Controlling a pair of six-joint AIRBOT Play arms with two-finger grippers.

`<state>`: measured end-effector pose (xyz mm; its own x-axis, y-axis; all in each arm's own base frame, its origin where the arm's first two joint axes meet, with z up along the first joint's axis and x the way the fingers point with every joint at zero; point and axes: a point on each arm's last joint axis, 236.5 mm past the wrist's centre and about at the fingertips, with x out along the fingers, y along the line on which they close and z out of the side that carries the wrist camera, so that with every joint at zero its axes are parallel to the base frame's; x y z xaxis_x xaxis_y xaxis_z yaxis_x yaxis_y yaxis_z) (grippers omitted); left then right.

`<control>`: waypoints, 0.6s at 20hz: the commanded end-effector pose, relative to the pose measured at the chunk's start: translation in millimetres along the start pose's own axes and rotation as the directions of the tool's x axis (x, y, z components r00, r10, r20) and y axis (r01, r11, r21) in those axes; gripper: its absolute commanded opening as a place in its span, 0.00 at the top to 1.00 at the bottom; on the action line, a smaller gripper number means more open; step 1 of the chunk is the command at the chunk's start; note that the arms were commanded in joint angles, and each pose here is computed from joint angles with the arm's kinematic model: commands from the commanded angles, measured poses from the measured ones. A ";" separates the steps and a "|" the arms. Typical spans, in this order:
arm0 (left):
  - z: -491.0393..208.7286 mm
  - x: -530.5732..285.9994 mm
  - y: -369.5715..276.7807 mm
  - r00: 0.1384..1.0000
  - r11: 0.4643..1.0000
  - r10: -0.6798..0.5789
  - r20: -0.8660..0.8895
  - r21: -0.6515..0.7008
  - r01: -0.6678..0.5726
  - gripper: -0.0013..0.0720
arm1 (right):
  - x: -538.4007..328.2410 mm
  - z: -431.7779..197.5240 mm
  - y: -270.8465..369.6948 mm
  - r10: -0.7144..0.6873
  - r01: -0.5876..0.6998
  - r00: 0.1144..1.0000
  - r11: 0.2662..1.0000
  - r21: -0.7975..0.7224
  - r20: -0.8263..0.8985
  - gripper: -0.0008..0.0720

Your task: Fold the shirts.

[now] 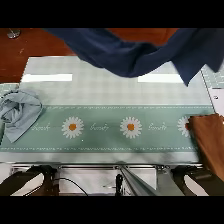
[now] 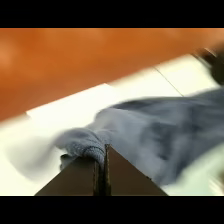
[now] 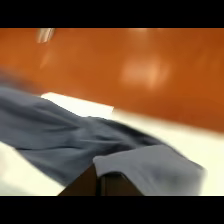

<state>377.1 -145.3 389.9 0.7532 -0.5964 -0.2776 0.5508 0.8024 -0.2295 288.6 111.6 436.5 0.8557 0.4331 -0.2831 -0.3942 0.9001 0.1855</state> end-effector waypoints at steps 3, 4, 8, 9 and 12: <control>50.2 -146.2 -4.5 0.908 0.921 0.346 0.235 0.099 -0.376 0.95 | -130.6 19.3 -2.7 -0.189 0.203 0.962 0.978 -0.054 0.197 0.96; 47.1 -165.9 -5.7 0.888 0.901 0.389 0.245 0.102 -0.422 0.95 | -144.0 12.0 -7.6 -0.226 0.239 0.955 0.970 -0.047 0.190 0.96; 3.0 -211.3 11.3 0.823 0.815 0.555 0.117 0.119 -0.567 0.95 | -172.7 -32.2 -30.1 -0.353 0.353 0.934 0.936 0.003 0.064 0.96; -14.8 -212.7 17.1 0.815 0.807 0.578 0.040 0.117 -0.579 0.95 | -170.2 -46.4 -31.5 -0.355 0.355 0.935 0.935 0.009 0.011 0.96; -66.5 -199.1 39.8 0.780 0.796 0.604 -0.165 0.087 -0.598 0.95 | -151.3 -94.2 -42.1 -0.362 0.372 0.919 0.928 0.039 -0.158 0.96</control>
<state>237.4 -18.5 421.2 0.9362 -0.0791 -0.3426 0.1044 0.9929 0.0561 152.2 21.1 428.3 0.9351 0.1188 -0.3339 -0.0951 0.9917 0.0866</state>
